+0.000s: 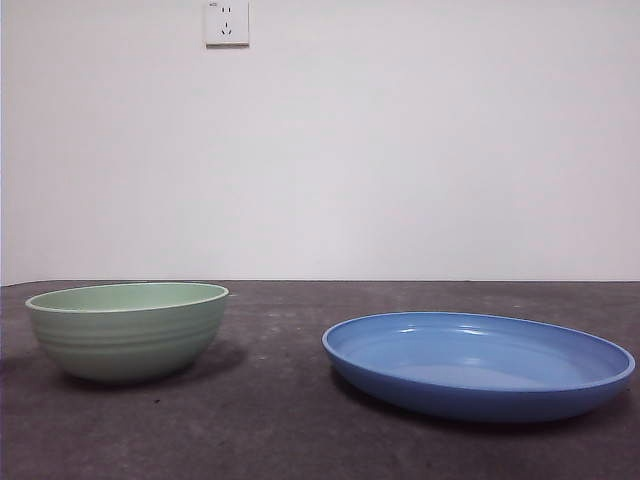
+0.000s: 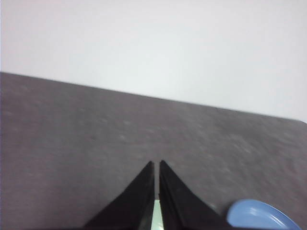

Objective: Place the green bowl on the blue plate

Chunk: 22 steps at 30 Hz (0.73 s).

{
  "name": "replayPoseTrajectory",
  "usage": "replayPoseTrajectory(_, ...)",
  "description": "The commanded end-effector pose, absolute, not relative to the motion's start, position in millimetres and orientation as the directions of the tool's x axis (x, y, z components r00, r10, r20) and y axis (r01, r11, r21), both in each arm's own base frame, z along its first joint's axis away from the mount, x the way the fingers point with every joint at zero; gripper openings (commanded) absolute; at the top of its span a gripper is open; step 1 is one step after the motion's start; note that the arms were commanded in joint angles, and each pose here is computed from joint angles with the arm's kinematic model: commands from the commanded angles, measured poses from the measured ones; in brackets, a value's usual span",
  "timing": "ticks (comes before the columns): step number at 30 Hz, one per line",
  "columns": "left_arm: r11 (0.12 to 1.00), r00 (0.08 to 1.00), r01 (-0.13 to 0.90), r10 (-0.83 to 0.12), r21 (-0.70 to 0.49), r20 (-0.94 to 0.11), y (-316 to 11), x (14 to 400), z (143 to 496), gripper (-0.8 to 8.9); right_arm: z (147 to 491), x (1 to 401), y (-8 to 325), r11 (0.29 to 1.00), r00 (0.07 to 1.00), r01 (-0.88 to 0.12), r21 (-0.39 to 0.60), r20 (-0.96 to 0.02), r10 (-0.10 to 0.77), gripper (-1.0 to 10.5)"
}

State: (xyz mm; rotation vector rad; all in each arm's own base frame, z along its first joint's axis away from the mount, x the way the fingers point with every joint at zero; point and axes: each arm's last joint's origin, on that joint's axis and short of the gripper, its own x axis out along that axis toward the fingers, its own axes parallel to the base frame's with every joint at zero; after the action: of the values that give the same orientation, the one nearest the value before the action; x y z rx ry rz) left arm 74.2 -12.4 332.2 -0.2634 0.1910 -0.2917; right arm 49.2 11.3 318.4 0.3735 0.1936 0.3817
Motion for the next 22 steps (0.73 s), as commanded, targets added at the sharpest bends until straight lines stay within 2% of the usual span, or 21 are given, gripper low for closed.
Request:
replayPoseTrajectory(1, 0.901, 0.913, 0.315, -0.374, -0.299, -0.163, -15, 76, 346, 0.18, 335, 50, 13, 0.845, 0.886, -0.374, 0.383, -0.124, 0.448, 0.1)
replayPoseTrajectory(9, 0.835, 0.817, 0.439, -0.525, -0.332, -0.239, -27, 91, 362, 0.17, 366, 75, 18, 0.756, 0.774, -0.508, 0.413, -0.166, 0.611, 0.1)
replayPoseTrajectory(14, 0.759, 0.698, 0.568, -0.649, -0.319, -0.302, -41, 98, 360, 0.18, 370, 89, 25, 0.719, 0.708, -0.572, 0.395, -0.204, 0.676, 0.1)
replayPoseTrajectory(18, 0.727, 0.636, 0.619, -0.686, -0.297, -0.353, -48, 99, 355, 0.19, 363, 95, 31, 0.713, 0.656, -0.602, 0.361, -0.287, 0.699, 0.1)
replayPoseTrajectory(22, 0.722, 0.621, 0.633, -0.690, -0.282, -0.372, -49, 99, 353, 0.19, 352, 97, 34, 0.704, 0.589, -0.628, 0.331, -0.389, 0.708, 0.1)
